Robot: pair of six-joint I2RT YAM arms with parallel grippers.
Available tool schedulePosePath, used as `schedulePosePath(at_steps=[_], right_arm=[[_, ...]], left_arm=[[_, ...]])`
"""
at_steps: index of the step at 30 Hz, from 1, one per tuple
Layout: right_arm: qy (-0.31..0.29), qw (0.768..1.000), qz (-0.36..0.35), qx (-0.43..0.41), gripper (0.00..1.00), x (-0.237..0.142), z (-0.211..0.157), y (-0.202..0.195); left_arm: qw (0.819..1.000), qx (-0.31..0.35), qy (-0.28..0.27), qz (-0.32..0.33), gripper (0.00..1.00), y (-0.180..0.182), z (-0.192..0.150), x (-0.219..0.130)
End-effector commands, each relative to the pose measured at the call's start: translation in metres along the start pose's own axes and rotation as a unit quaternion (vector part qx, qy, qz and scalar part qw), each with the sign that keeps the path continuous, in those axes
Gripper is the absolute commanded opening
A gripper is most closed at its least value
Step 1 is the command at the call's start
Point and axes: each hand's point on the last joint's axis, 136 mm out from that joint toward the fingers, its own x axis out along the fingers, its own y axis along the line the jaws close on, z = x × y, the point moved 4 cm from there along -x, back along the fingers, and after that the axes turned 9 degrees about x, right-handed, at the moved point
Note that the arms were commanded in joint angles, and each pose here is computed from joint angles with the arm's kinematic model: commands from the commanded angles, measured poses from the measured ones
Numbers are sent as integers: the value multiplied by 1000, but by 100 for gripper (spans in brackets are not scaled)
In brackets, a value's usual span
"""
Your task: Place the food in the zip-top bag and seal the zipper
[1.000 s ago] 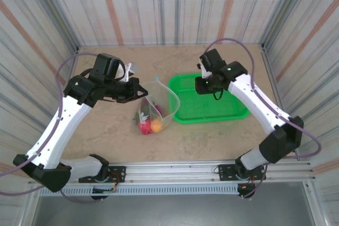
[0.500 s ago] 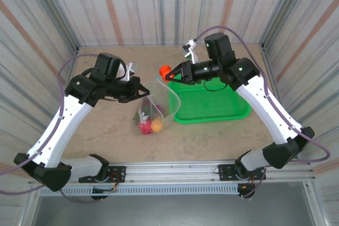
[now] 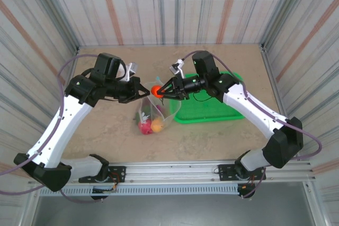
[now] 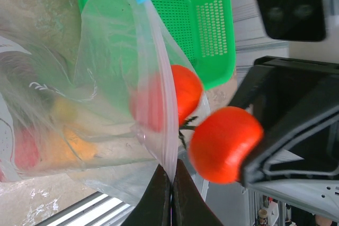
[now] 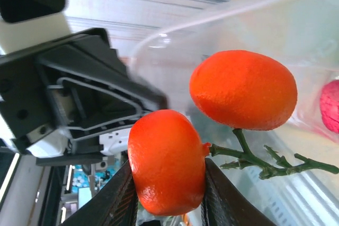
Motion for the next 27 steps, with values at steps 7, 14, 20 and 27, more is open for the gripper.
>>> schedulePosePath(at_steps=[7, 14, 20, 27], right_arm=[[21, 1000, -20, 6, 31, 17, 0, -18], [12, 996, -87, 12, 32, 33, 14, -31], [-15, 989, -145, 6, 35, 39, 23, -33], [24, 976, -218, -5, 57, 49, 7, -48]], left_arm=[[1000, 21, -19, -14, 0, -8, 0, -14], [999, 33, -26, -17, 0, -12, -1, -19], [998, 43, -33, -15, 0, -14, 0, -22], [998, 43, -34, -5, 0, -11, 3, -21]])
